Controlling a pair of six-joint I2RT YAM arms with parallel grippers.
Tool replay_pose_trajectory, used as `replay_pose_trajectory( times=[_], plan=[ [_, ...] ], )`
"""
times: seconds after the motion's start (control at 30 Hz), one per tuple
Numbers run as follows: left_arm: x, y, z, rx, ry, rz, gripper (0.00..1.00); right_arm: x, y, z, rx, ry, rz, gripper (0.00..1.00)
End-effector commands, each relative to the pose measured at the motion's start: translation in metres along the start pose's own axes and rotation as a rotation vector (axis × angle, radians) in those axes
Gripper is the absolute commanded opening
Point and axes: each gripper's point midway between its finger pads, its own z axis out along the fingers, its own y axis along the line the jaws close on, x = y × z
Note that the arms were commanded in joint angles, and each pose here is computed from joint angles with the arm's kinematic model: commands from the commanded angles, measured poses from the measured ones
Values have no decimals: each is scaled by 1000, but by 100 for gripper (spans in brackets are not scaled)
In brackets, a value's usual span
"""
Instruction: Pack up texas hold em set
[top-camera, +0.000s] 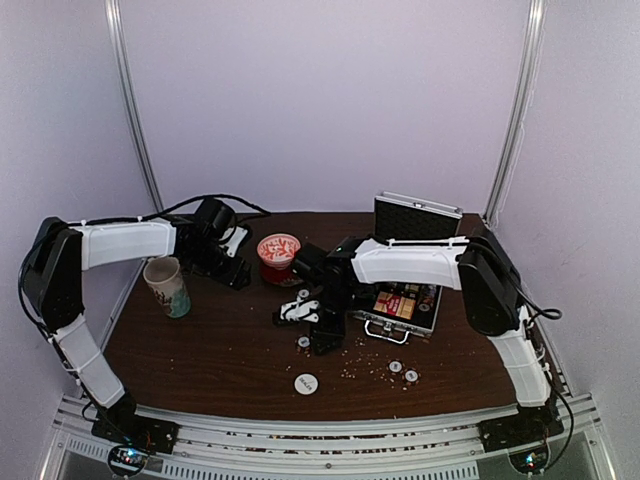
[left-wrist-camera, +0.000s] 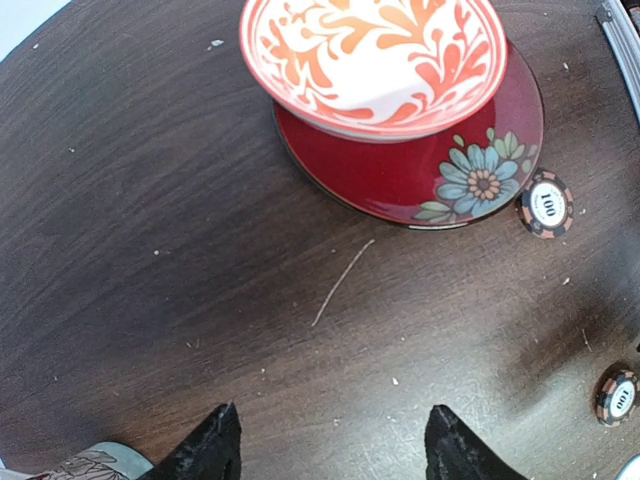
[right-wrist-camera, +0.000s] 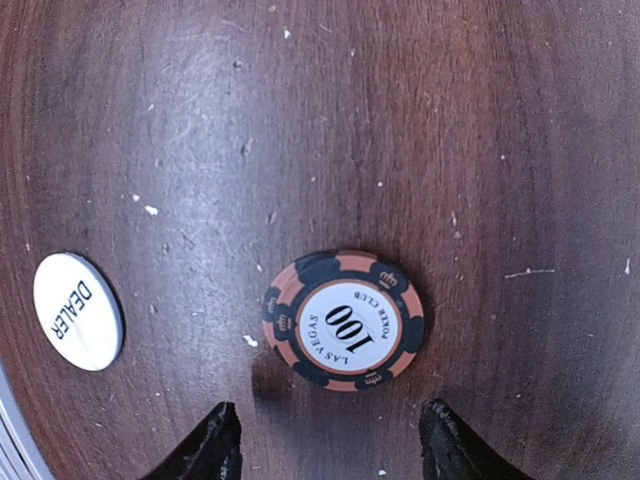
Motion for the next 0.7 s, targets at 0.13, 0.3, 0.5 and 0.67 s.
replay_pose_trajectory(
  times=[0.13, 0.3, 0.5, 0.67],
  plan=[
    [-15, 2, -8, 23, -66, -5, 64, -18, 7, 10, -13, -4, -15, 60],
    [-14, 0, -7, 34, -61, -5, 63, -21, 6, 15, -14, -3, -10, 59],
    [-14, 0, -7, 34, -62, -2, 63, -23, 6, 18, -17, -8, 0, 57],
    [-14, 0, -7, 34, -62, -2, 63, -27, 0, 21, 8, -8, 18, 57]
  ],
)
